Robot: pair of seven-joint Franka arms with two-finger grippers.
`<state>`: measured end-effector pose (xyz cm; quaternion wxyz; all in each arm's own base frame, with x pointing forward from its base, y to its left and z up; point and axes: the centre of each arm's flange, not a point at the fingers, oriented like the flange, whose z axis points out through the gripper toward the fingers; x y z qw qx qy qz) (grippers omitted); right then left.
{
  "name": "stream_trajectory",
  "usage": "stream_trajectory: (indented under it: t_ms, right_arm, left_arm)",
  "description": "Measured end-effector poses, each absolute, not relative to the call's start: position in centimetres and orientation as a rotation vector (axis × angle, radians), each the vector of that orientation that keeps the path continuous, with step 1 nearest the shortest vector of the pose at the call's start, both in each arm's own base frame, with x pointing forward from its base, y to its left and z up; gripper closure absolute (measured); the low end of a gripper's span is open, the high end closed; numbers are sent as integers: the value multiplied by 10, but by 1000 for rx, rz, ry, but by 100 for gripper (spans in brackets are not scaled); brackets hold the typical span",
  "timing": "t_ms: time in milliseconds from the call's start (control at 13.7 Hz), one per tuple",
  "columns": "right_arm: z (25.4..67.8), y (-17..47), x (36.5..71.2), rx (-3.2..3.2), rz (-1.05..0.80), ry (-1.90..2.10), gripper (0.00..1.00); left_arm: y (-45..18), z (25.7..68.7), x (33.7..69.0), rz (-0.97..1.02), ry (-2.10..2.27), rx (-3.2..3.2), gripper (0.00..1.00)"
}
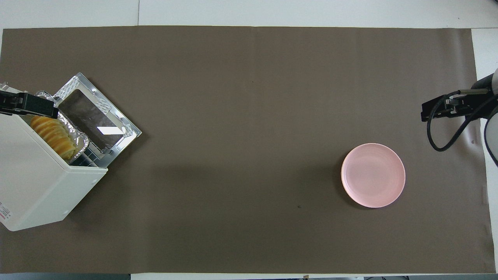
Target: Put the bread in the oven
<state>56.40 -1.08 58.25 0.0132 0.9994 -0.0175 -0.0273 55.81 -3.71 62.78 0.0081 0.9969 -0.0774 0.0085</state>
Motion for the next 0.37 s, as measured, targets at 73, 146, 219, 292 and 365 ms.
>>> stream_trajectory:
  t_ms: [73,146,219,292,365]
  right_arm:
    - [583,-11,564,3113,-85,-54,0]
    - [583,-11,564,3113,-85,-54,0]
    - [583,-11,564,3113,-85,-54,0]
    - [583,-11,564,3114,-85,-54,0]
    - [583,-11,564,3113,-85,-54,0]
  left_arm:
    - [-43,628,558,27,-239,3116,0]
    - [-47,628,557,28,-238,3116,0]
    - [-50,628,557,31,-236,3116,0]
    - [-51,628,558,35,-234,3115,0]
    - [-51,629,558,39,-232,3116,0]
